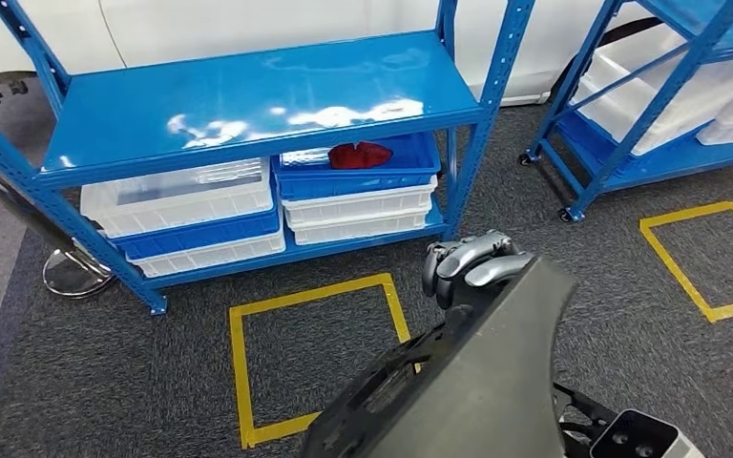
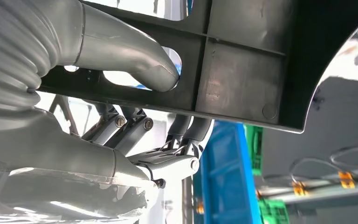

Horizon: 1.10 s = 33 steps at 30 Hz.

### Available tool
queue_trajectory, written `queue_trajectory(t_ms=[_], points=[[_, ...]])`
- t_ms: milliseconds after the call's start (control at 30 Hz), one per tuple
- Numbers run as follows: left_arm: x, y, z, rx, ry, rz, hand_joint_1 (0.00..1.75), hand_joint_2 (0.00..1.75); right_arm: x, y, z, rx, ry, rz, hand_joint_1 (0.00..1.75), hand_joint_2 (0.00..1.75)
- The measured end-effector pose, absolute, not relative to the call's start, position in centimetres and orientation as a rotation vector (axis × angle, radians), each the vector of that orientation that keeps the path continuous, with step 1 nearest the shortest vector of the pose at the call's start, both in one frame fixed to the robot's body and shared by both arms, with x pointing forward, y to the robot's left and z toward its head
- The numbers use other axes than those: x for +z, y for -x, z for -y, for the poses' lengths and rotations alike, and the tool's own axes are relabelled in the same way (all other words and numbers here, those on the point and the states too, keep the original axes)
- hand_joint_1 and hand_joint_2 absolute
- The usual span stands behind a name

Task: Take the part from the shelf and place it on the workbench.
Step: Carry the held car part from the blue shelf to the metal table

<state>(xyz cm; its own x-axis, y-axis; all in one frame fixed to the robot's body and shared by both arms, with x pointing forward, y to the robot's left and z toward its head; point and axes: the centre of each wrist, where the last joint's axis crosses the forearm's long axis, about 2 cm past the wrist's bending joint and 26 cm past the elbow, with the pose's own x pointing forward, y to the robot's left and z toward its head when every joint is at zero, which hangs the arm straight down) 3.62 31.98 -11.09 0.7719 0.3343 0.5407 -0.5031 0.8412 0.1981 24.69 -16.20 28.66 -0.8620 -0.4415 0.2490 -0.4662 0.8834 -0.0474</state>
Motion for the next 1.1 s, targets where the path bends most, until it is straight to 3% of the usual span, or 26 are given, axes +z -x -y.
queue_trajectory(t_ms=[1100], points=[[-11.1,-4.1,-31.3,0.436,-0.308,0.466,0.00,1.75,28.4,-23.5,17.3,0.120,-0.531,2.871,1.75,1.75]])
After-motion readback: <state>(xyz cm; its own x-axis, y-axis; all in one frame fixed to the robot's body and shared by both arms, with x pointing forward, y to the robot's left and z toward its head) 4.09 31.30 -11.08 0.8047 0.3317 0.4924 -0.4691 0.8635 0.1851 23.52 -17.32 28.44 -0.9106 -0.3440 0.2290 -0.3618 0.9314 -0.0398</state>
